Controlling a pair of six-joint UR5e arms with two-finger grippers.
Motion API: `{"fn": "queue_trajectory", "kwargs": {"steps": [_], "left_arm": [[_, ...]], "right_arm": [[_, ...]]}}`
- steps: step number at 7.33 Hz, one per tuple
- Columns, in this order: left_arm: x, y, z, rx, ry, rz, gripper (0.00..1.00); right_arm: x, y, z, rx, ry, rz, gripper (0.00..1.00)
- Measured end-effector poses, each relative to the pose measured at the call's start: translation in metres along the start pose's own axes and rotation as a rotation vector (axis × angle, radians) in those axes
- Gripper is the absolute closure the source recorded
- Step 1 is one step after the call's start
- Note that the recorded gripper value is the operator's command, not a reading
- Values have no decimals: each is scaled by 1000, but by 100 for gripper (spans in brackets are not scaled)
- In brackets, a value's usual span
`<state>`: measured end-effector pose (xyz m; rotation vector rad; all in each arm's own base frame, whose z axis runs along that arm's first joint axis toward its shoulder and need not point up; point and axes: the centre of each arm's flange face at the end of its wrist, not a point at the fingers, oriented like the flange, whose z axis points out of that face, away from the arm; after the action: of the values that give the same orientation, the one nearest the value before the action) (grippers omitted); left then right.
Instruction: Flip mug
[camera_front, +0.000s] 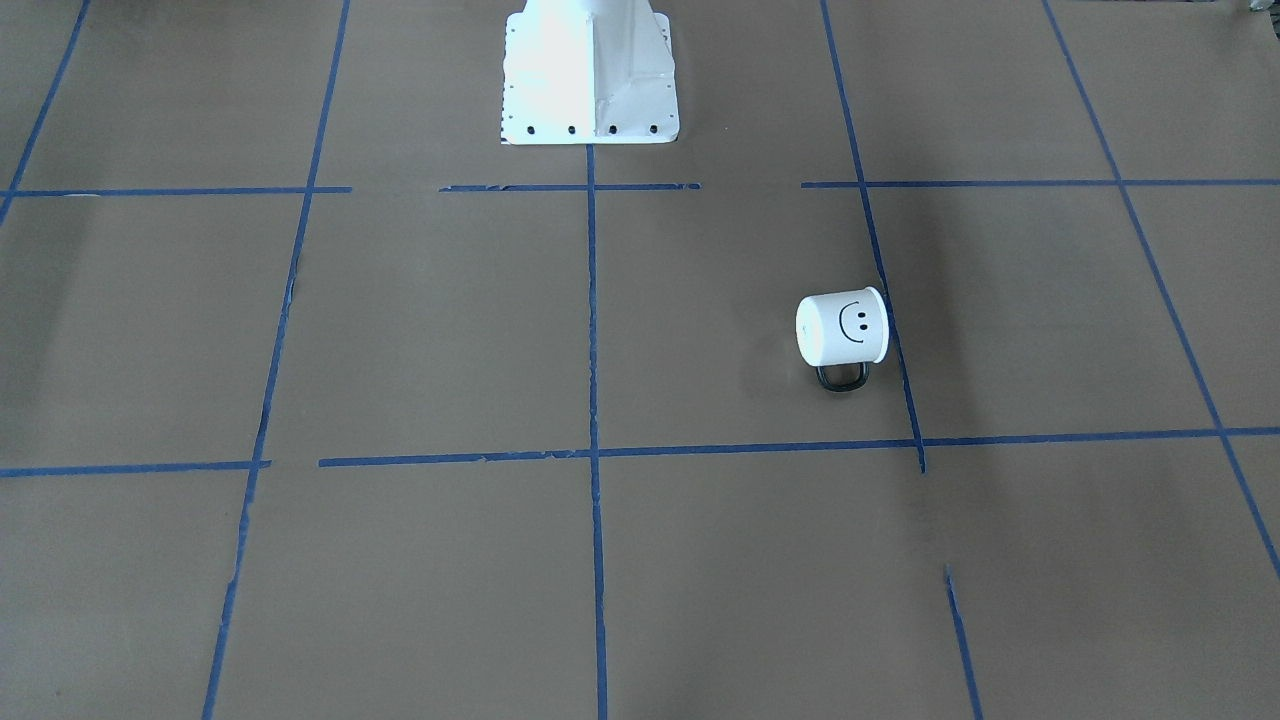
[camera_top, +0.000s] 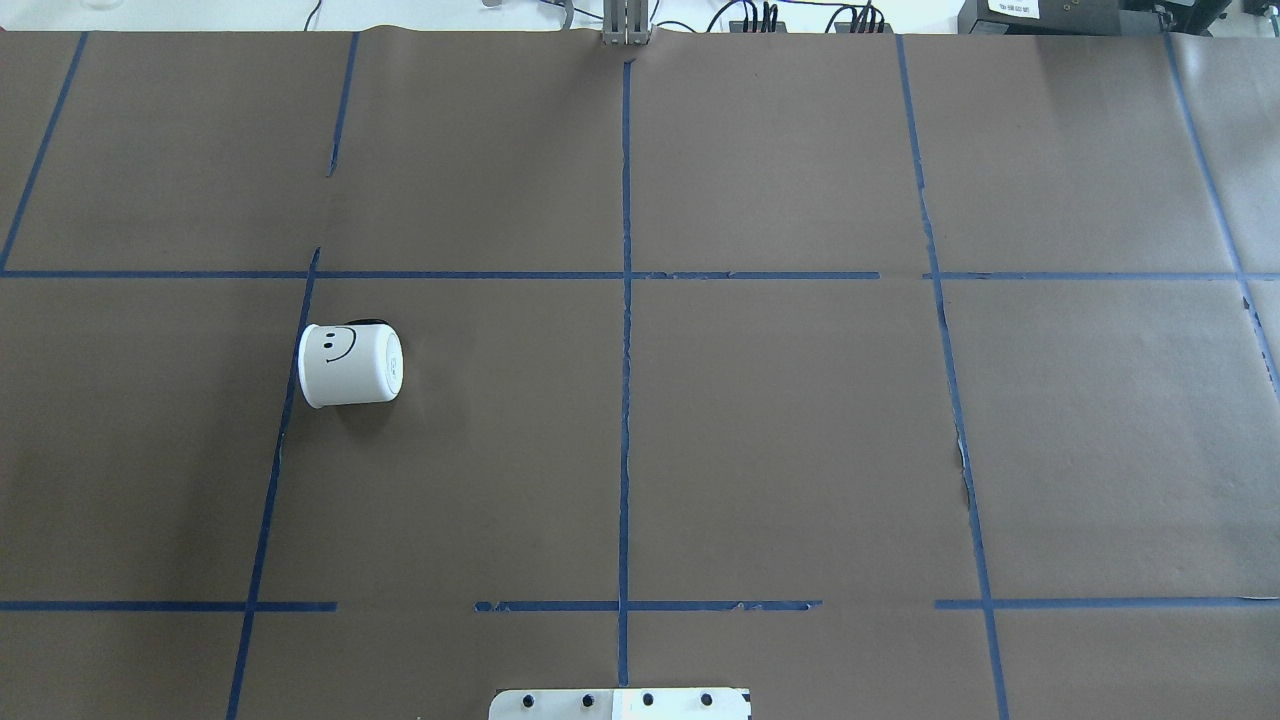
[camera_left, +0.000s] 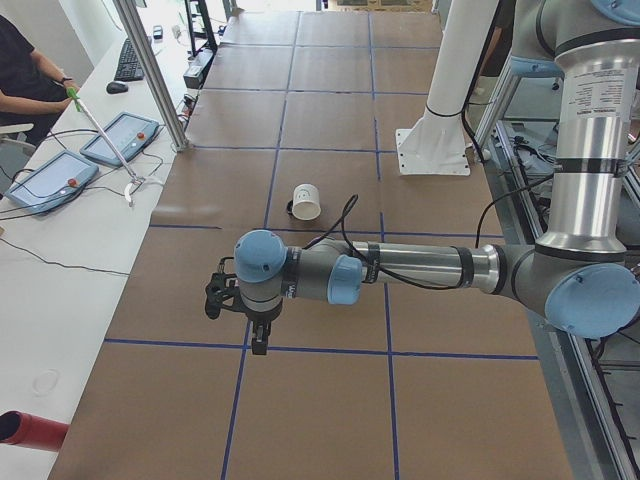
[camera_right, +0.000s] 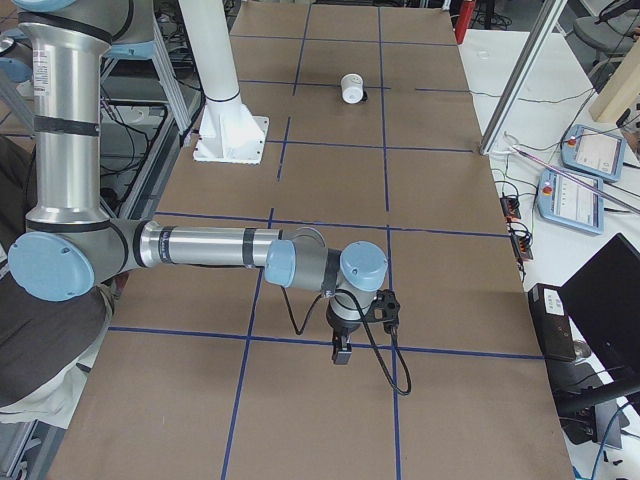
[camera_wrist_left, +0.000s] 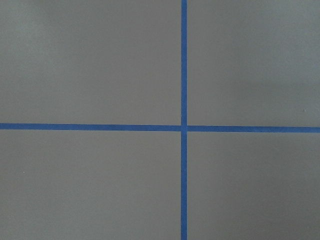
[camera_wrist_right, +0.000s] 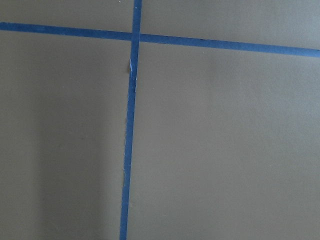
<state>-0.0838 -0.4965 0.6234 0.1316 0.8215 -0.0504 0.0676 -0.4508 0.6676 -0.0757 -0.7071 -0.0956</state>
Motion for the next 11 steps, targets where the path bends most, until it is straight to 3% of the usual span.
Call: {"fn": "queue_trajectory", "kwargs": {"steps": [5, 8, 11], "left_arm": [[10, -5, -9, 32, -1, 30, 0], [41, -22, -16, 136, 14, 65, 0], [133, -34, 33, 192, 73, 25, 0]], "right_arm": [[0, 0, 0, 0, 0, 0, 0], [0, 0, 0, 0, 0, 0, 0], [0, 0, 0, 0, 0, 0, 0]]}}
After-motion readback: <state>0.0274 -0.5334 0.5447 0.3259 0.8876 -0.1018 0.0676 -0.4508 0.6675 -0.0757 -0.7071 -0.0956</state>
